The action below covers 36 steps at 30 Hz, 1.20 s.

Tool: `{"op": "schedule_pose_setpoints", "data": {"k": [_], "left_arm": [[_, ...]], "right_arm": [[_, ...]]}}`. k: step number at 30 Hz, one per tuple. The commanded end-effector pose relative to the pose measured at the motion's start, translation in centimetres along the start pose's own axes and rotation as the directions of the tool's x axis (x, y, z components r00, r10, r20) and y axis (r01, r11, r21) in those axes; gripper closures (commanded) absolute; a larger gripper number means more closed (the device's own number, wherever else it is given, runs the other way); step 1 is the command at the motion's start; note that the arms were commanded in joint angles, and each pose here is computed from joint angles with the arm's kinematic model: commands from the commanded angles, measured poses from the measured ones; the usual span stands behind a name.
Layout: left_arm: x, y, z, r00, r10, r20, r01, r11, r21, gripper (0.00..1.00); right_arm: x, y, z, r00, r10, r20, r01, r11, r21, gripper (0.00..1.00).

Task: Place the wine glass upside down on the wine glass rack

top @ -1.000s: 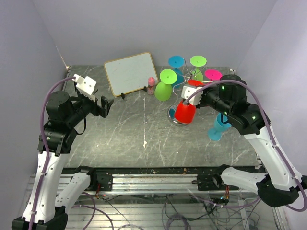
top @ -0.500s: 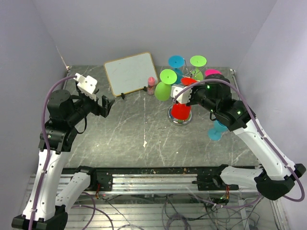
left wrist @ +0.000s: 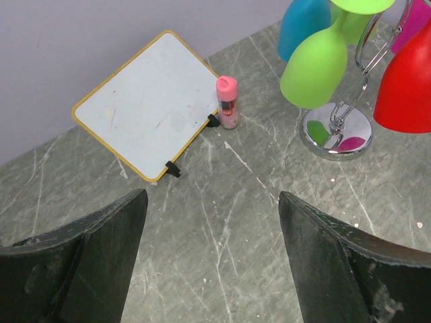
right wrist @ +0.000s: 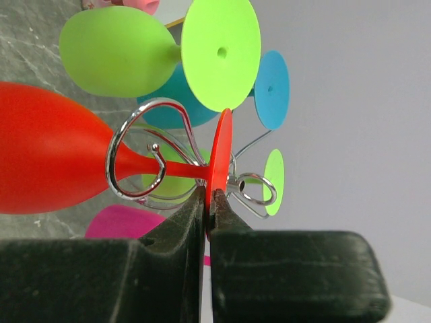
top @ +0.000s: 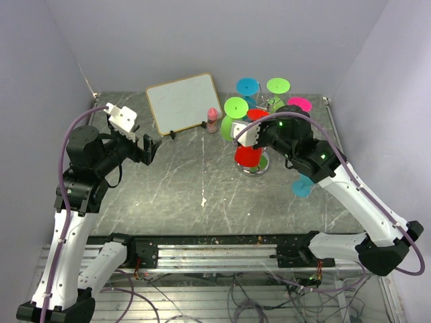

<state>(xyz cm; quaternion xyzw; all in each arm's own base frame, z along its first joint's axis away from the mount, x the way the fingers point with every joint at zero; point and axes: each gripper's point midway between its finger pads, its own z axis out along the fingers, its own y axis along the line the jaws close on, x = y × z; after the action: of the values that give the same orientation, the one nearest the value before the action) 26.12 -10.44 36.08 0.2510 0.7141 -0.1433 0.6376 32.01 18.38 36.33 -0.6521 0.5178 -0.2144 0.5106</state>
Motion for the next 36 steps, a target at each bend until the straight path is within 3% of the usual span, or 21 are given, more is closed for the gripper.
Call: {"op": "schedule_pose_setpoints", "data": {"k": [1,36], "left_arm": [[-1.3,0.1,-0.2,0.998,0.031,0.046,-0.031,1.0,0.004,0.11],[-0.7,-0.3,-0.1,0.999,0.038,0.034,-0.039,0.999,0.028,0.11]], "right_arm": [[-0.7,-0.6,0.4,1.0,-0.004,0.008,0.003,0.999,0.036,1.0],[-4.8,-0.6,-1.2,0.972,0.089,0.216,-0.079,0.995,-0.055,1.0]]}}
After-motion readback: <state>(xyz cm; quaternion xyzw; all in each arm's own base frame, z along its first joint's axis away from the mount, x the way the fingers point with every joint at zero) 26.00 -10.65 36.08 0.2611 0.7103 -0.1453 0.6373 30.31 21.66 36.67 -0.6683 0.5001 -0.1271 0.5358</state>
